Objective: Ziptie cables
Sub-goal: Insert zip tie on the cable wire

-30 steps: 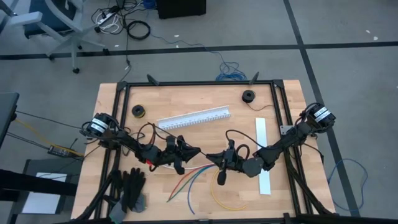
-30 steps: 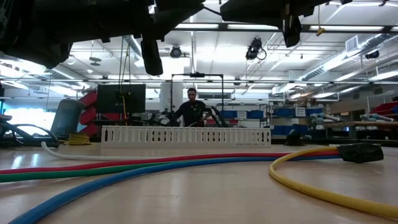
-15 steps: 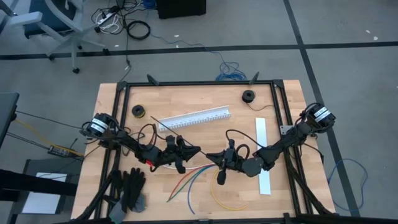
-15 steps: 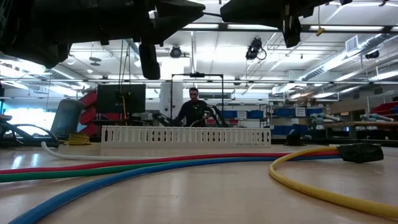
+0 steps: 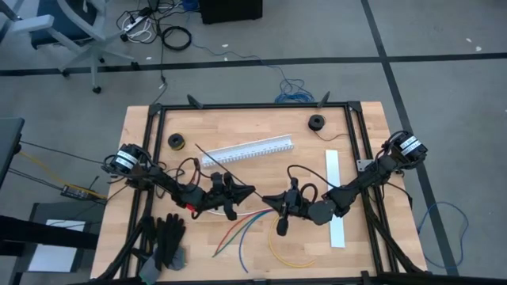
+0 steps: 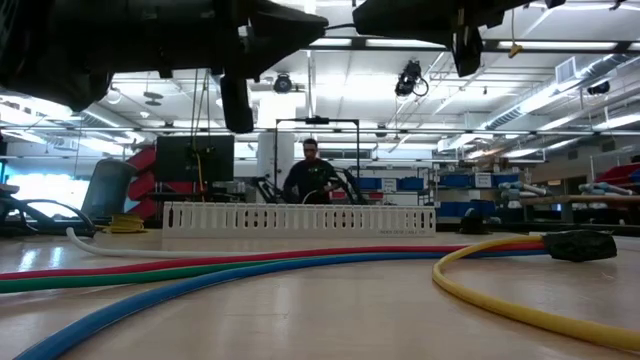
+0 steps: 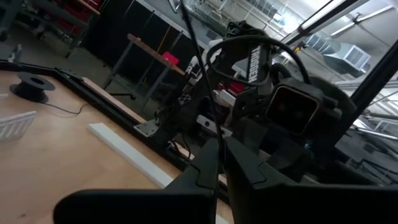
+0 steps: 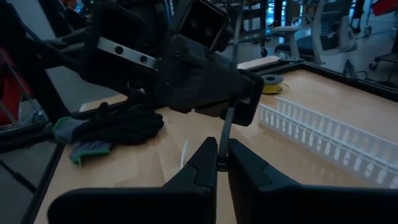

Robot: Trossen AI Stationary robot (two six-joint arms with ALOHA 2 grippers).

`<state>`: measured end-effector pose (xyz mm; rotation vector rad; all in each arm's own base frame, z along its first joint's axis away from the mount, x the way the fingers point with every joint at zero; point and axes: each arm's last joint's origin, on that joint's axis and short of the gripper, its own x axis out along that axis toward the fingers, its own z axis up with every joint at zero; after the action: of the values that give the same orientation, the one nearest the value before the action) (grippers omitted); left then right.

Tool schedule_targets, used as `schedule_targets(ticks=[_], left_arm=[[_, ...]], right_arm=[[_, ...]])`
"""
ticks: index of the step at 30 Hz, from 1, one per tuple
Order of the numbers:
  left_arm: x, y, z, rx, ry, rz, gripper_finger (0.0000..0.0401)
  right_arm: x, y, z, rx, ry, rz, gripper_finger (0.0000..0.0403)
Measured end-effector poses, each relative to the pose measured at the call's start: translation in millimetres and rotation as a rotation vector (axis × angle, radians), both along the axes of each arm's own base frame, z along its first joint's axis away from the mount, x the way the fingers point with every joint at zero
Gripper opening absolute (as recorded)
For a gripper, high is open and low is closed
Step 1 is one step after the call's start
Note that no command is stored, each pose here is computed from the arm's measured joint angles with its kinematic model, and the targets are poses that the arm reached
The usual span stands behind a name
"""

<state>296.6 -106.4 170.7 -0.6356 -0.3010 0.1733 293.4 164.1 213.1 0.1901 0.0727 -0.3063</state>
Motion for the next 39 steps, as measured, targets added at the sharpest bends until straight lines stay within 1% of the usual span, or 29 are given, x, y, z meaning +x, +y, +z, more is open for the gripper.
schedule_targets(ticks=[5, 13, 15, 20, 23, 26, 29, 35, 39], left_arm=[[-3.5, 1.9, -3.4, 0.001, 0.011, 0.016, 0.0000], [-6.5, 3.2, -6.4, 0.004, 0.019, 0.015, 0.0000], [-7.1, 3.0, -7.2, 0.009, 0.021, -0.006, 0.0000], [-6.9, 2.0, -7.2, 0.012, 0.017, -0.041, 0.0000], [-6.9, 1.8, -7.2, 0.014, 0.016, -0.049, 0.0000], [-6.7, 0.7, -7.2, 0.020, 0.013, -0.084, 0.0000], [-6.2, -0.3, -8.4, 0.013, 0.020, -0.120, 0.0000], [-5.2, -0.9, -12.9, 0.000, 0.061, -0.131, 0.0000], [-5.2, -1.3, -12.9, -0.009, 0.059, -0.148, 0.0000]], right_arm=[[-1.7, 3.6, -0.5, -0.002, 0.006, 0.029, 0.0038], [-6.8, 9.5, -7.6, -0.026, 0.069, 0.051, 0.0065], [-8.6, 10.5, -11.0, -0.064, 0.108, 0.058, 0.0069], [-14.9, 12.4, -22.9, -0.217, 0.248, 0.086, 0.0071], [-18.2, 11.3, -29.4, -0.247, 0.313, 0.087, 0.0068], [-19.6, 10.2, -32.4, -0.269, 0.345, 0.085, 0.0067], [-19.8, 10.0, -32.8, -0.331, 0.366, 0.098, 0.0067], [-19.8, 10.0, -32.8, -0.438, 0.397, 0.124, 0.0067], [-19.9, 9.8, -33.1, -0.498, 0.417, 0.136, 0.0066]])
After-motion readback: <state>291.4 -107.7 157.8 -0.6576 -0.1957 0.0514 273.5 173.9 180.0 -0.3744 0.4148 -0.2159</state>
